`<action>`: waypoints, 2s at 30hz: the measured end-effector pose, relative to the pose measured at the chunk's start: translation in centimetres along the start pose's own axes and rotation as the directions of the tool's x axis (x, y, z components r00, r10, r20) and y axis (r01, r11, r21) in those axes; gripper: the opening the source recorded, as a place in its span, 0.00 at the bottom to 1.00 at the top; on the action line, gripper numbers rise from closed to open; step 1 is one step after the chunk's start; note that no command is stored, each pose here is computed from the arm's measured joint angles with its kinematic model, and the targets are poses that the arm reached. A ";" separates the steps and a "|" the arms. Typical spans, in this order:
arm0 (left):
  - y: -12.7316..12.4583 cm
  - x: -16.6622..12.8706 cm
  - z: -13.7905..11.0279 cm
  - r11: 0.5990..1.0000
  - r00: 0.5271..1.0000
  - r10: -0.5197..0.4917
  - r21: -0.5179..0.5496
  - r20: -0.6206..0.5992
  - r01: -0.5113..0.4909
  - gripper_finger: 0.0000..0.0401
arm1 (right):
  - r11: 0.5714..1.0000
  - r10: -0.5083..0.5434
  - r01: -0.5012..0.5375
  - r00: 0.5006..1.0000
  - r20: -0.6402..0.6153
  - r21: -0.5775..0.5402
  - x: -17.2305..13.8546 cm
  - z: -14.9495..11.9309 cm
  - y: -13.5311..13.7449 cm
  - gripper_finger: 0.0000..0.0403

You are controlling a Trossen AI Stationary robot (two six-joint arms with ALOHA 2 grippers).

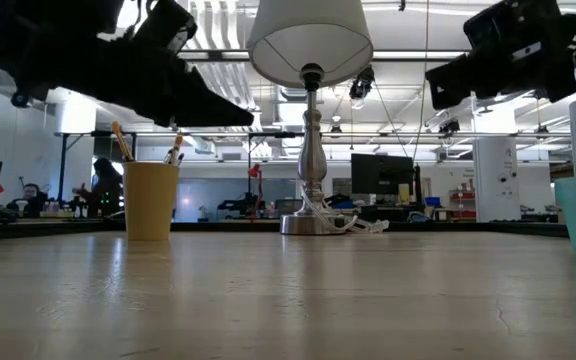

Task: Pick & Place Paint Supplies
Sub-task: Return to Home Position

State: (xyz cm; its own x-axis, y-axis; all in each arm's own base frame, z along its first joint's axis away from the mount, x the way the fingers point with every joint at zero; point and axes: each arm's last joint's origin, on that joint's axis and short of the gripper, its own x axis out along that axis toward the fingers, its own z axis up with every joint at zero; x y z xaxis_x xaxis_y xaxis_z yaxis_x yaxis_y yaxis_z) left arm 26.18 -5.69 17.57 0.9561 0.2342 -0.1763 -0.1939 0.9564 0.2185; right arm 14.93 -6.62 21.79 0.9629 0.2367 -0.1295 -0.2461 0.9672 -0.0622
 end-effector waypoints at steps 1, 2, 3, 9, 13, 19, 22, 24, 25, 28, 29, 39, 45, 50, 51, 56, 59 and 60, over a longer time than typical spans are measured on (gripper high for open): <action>-0.1 0.2 -0.1 1.000 1.000 0.000 0.000 -0.004 0.000 0.03 | 1.000 0.001 -0.001 1.000 -0.001 0.003 -0.1 -0.2 0.0 0.02; -0.2 0.3 -0.3 1.000 1.000 -0.001 -0.001 -0.010 0.001 0.03 | 1.000 -0.003 0.003 1.000 -0.005 0.008 -0.2 -0.5 -0.1 0.02; -0.3 0.5 -0.3 1.000 1.000 -0.002 -0.005 -0.014 0.002 0.03 | 1.000 -0.010 0.010 1.000 -0.008 0.012 -0.3 -0.7 -0.1 0.02; -0.5 0.9 -0.4 0.999 1.000 -0.003 -0.044 -0.021 0.002 0.03 | 0.999 -0.028 0.029 0.999 -0.028 0.032 -0.5 -1.6 -0.2 0.02; -0.5 0.9 -0.4 0.999 1.000 -0.004 -0.043 -0.025 0.003 0.03 | 0.997 -0.028 0.030 0.999 -0.033 0.074 -0.5 -1.8 -0.1 0.02; -0.5 0.9 -0.4 0.999 1.000 -0.004 -0.043 -0.025 0.003 0.03 | 0.997 -0.028 0.031 0.999 -0.034 0.076 -0.5 -1.9 -0.1 0.02; -0.5 0.9 -0.4 0.999 1.000 -0.004 -0.043 -0.025 0.003 0.03 | 0.996 -0.028 0.031 0.999 -0.034 0.083 -0.5 -1.9 -0.1 0.02; -0.5 0.9 -0.4 0.999 1.000 -0.005 -0.043 -0.025 0.003 0.03 | 0.996 -0.028 0.031 0.999 -0.034 0.082 -0.5 -1.9 -0.1 0.02; -0.5 0.9 -0.4 0.999 1.000 -0.004 -0.042 -0.025 0.003 0.03 | 0.996 -0.028 0.031 0.999 -0.034 0.082 -0.5 -1.9 -0.1 0.02; -0.5 0.9 -0.4 0.999 1.000 -0.004 -0.042 -0.026 0.003 0.03 | 0.996 -0.028 0.030 0.999 -0.034 0.082 -0.5 -1.9 -0.1 0.02; -0.5 0.9 -0.4 0.999 1.000 -0.004 -0.042 -0.026 0.003 0.03 | 0.996 -0.028 0.031 0.999 -0.034 0.082 -0.5 -1.9 -0.1 0.02; -0.5 0.9 -0.4 0.999 1.000 -0.005 -0.042 -0.026 0.004 0.03 | 0.996 -0.029 0.031 0.999 -0.034 0.081 -0.5 -1.9 -0.1 0.02; -0.5 0.9 -0.4 1.000 1.000 -0.003 -0.031 -0.021 0.003 0.03 | 0.996 -0.029 0.032 0.999 -0.034 0.081 -0.5 -1.9 -0.1 0.02; -0.4 0.9 -0.4 1.000 1.000 -0.001 0.005 -0.018 0.001 0.03 | 0.996 -0.029 0.032 0.999 -0.034 0.081 -0.5 -1.9 -0.1 0.02; -0.4 0.9 -0.4 1.000 1.000 -0.001 0.005 -0.021 0.001 0.03 | 0.996 -0.029 0.032 0.999 -0.034 0.081 -0.5 -1.9 -0.1 0.02; -0.4 0.9 -0.4 1.000 1.000 -0.002 0.008 -0.027 0.002 0.03 | 0.996 -0.029 0.032 0.999 -0.034 0.081 -0.5 -1.9 -0.1 0.02; -0.4 0.9 -0.4 1.000 1.000 -0.002 0.008 -0.027 0.002 0.03 | 0.996 -0.029 0.032 0.999 -0.034 0.082 -0.5 -1.9 -0.1 0.02; -0.4 0.9 -0.4 1.000 1.000 -0.002 0.008 -0.027 0.002 0.03 | 0.996 -0.029 0.032 0.999 -0.034 0.081 -0.5 -1.9 -0.1 0.02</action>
State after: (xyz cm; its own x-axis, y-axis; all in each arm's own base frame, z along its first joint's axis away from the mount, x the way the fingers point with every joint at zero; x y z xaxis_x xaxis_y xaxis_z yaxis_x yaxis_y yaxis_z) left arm 27.02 -5.83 16.89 0.9502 0.2369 -0.2023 -0.1901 0.9555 0.2257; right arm 14.24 -7.03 20.02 0.9653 0.2052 -0.1614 -0.2055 0.9785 0.0145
